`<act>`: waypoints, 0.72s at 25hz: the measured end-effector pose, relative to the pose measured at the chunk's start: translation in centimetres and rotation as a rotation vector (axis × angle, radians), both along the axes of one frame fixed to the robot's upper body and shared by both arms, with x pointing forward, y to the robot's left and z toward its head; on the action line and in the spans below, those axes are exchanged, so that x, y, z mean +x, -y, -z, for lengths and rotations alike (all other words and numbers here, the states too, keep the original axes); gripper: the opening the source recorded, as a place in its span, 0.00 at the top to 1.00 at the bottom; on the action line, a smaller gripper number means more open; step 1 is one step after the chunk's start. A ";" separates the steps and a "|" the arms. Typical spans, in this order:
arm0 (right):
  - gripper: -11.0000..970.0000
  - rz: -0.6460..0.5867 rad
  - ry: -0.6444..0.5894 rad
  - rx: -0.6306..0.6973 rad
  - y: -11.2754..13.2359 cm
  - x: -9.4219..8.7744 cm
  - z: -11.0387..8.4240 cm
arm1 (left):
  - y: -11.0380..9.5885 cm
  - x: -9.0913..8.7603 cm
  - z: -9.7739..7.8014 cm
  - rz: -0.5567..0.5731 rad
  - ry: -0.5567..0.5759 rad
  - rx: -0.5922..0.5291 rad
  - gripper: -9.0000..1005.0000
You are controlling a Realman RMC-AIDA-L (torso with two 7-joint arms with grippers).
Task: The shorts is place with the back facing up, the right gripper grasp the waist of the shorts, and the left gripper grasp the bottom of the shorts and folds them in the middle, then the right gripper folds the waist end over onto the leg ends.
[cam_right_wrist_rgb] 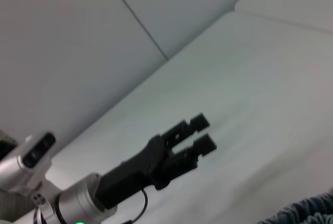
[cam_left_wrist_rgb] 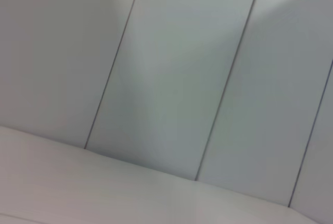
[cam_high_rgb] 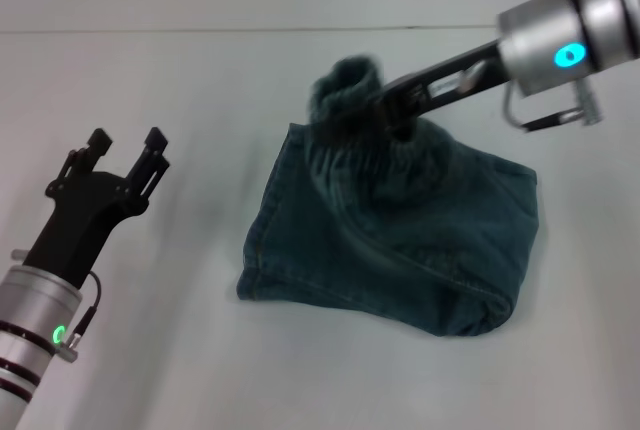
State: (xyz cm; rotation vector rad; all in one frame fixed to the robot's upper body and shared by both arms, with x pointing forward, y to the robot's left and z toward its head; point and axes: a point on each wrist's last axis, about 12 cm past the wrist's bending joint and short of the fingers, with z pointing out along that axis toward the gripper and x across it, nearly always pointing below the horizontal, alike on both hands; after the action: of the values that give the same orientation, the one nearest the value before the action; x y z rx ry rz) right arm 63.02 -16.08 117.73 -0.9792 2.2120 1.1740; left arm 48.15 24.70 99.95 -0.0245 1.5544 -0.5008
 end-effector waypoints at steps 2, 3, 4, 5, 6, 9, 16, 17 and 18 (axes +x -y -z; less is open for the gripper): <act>0.94 -0.004 0.008 -0.019 -0.8 0.0 0.5 | -0.3 0.0 0.0 -0.007 -0.001 0.003 0.24; 0.94 -0.009 0.012 -0.024 -1.1 -0.1 0.6 | -0.4 0.0 0.0 -0.009 -0.002 0.006 0.22; 0.89 -0.014 0.016 -0.027 -1.3 -0.1 0.7 | -0.5 0.0 0.1 -0.011 -0.002 0.008 0.22; 0.83 -0.019 0.020 -0.029 -1.5 -0.1 0.7 | -0.5 0.0 0.0 -0.013 -0.002 0.008 0.22; 0.78 -0.024 0.025 -0.028 -1.6 -0.1 0.6 | -0.5 0.0 0.0 -0.014 -0.002 0.008 0.22; 0.64 -0.035 0.036 -0.026 -1.7 -0.2 0.5 | -0.5 0.1 0.0 -0.016 -0.003 0.009 0.23; 0.34 -0.073 0.071 0.052 -0.3 -1.1 0.4 | -0.6 0.1 -0.1 -0.001 0.003 0.000 0.23; 0.30 -0.073 0.084 0.081 0.4 -1.4 0.4 | -1.0 0.0 -0.2 0.013 0.007 -0.007 0.23; 0.28 -0.067 0.102 0.119 1.3 -1.8 0.5 | -1.6 -0.2 -0.4 0.035 0.011 -0.021 0.23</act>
State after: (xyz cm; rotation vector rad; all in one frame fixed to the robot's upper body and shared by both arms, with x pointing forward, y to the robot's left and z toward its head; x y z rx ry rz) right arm 61.17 -17.41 117.28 -1.0471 2.0206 1.2413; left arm 47.94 26.28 100.32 -0.0109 1.5411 -0.5445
